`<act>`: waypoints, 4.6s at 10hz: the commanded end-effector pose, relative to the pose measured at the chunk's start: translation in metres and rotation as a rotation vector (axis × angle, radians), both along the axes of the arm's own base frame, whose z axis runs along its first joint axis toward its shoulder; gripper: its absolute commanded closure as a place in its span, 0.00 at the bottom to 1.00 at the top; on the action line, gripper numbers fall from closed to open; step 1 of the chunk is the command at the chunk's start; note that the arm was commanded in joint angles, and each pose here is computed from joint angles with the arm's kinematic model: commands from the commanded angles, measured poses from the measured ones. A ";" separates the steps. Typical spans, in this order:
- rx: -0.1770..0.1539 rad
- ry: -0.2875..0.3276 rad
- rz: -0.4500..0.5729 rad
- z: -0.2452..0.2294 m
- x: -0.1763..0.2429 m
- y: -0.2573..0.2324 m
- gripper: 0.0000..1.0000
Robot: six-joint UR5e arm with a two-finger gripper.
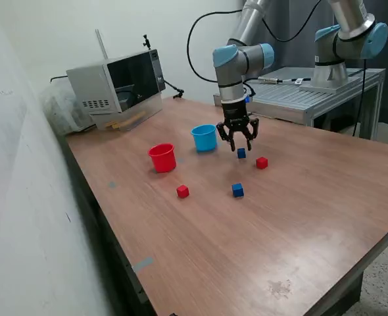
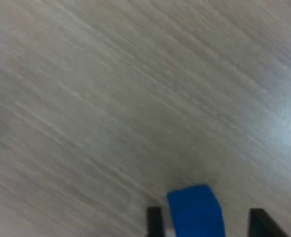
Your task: Place red objects in the red bin, and blue objects in the blue bin.
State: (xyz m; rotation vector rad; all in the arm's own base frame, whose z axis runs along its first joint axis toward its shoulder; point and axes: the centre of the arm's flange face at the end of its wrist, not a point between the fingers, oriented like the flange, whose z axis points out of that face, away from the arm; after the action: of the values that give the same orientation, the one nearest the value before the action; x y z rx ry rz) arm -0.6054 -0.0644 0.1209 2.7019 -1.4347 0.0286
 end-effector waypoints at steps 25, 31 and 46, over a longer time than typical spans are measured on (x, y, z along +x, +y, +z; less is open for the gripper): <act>0.028 0.083 -0.264 0.098 -0.007 0.167 0.00; 0.011 0.222 -0.339 0.266 0.057 -0.016 0.00; 0.079 0.050 -0.875 0.010 -0.145 -0.156 0.00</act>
State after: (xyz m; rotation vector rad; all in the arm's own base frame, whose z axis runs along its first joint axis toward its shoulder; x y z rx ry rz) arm -0.7319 -0.2425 0.1408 1.9245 -2.4625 -0.1189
